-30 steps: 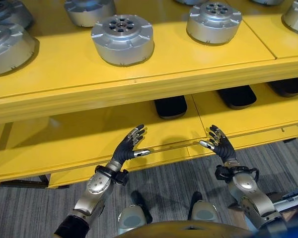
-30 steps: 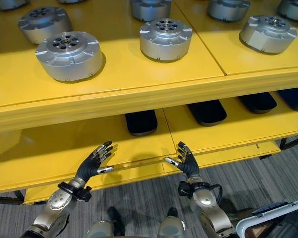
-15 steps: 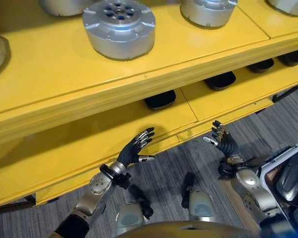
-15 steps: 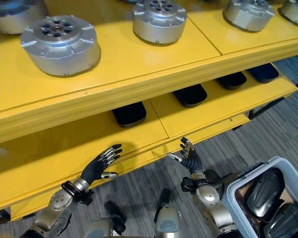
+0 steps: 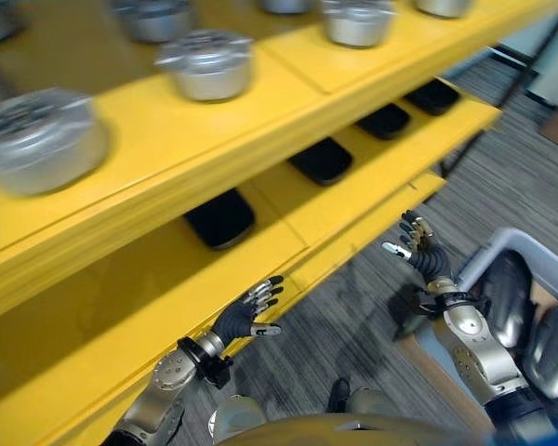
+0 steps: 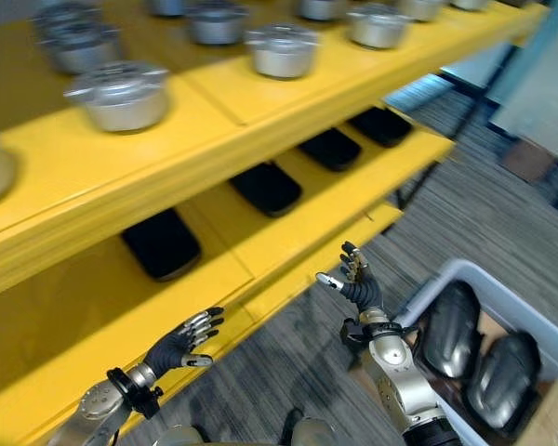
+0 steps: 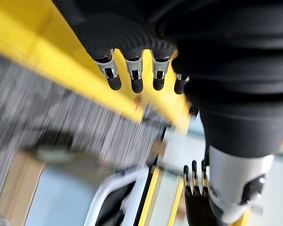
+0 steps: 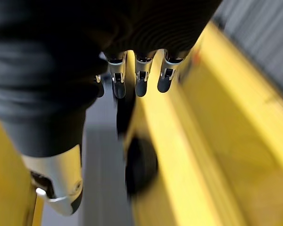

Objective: Move parts from the plastic box to the shelf.

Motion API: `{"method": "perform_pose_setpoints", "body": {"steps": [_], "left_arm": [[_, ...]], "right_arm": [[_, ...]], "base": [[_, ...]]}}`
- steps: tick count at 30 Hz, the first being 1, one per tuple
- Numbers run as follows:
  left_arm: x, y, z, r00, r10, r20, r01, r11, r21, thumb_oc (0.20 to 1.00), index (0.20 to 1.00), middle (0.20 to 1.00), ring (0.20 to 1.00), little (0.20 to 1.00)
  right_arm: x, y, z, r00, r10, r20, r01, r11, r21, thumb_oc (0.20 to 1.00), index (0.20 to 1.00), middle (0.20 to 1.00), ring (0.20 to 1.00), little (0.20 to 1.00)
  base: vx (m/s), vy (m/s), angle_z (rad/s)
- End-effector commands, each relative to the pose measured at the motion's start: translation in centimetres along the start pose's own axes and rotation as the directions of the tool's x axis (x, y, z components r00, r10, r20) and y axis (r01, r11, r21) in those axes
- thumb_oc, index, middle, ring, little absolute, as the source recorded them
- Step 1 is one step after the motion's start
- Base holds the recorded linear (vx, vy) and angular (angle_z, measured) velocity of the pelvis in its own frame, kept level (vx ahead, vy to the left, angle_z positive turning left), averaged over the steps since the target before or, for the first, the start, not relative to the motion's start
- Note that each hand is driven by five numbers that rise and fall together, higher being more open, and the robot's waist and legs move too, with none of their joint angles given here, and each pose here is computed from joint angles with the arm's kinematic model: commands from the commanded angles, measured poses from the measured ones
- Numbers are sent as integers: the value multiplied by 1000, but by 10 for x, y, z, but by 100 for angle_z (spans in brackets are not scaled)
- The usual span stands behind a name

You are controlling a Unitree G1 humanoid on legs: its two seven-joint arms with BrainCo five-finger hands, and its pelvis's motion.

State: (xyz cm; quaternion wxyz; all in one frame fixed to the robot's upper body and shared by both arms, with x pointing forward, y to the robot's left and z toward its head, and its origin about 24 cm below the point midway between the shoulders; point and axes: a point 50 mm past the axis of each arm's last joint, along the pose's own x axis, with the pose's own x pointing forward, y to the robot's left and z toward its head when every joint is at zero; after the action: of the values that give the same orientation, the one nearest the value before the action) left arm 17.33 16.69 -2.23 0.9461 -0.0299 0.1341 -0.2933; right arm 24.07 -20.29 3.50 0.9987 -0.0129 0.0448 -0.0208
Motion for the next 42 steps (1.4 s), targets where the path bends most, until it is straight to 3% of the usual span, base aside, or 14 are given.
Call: {"method": "perform_pose_setpoints", "body": {"steps": [1, 8, 16, 22, 23, 27, 37, 42], "left_arm": [[3, 9, 25, 990, 33, 135, -37, 999, 26, 1000, 1000, 1000, 1000, 1000], [0, 17, 26, 987, 95, 130, -95, 995, -6, 1000, 1000, 1000, 1000, 1000], [-6, 25, 20, 969, 213, 124, -208, 977, -47, 1000, 1000, 1000, 1000, 1000], [0, 29, 24, 967, 217, 137, -212, 976, -48, 1000, 1000, 1000, 1000, 1000], [5, 31, 26, 966, 218, 140, -213, 976, -49, 1000, 1000, 1000, 1000, 1000], [5, 21, 22, 975, 182, 130, -180, 983, -26, 1000, 1000, 1000, 1000, 1000], [6, 17, 19, 985, 128, 119, -134, 990, 40, 1000, 1000, 1000, 1000, 1000], [1, 19, 12, 978, 174, 115, -178, 984, 19, 1000, 1000, 1000, 1000, 1000]], "right_arm": [[6, -11, 25, 988, -75, 138, 80, 996, -26, 1000, 1000, 1000, 1000, 1000], [7, -40, 37, 978, -81, 192, 110, 983, -144, 1000, 1000, 1000, 1000, 1000], [5, -58, 36, 973, -138, 183, 162, 979, -123, 1000, 1000, 1000, 1000, 1000], [-1, -44, 6, 987, -140, 80, 147, 985, -93, 1000, 1000, 1000, 1000, 1000], [2, -33, -13, 990, -140, -32, 140, 990, 5, 1000, 1000, 1000, 1000, 1000], [-2, -3, -27, 996, -61, -67, 66, 996, 63, 1000, 1000, 1000, 1000, 1000], [2, 9, -31, 996, -1, -95, 4, 999, 37, 1000, 1000, 1000, 1000, 1000], [8, 17, -27, 995, 36, -94, -36, 999, 2, 1000, 1000, 1000, 1000, 1000]], "base": [[-133, -480, -93], [-63, -396, -52], [-13, -319, -28], [-35, -99, 4], [-27, -68, -7], [23, 49, -13], [-3, 114, -50], [20, 61, -54]]}}
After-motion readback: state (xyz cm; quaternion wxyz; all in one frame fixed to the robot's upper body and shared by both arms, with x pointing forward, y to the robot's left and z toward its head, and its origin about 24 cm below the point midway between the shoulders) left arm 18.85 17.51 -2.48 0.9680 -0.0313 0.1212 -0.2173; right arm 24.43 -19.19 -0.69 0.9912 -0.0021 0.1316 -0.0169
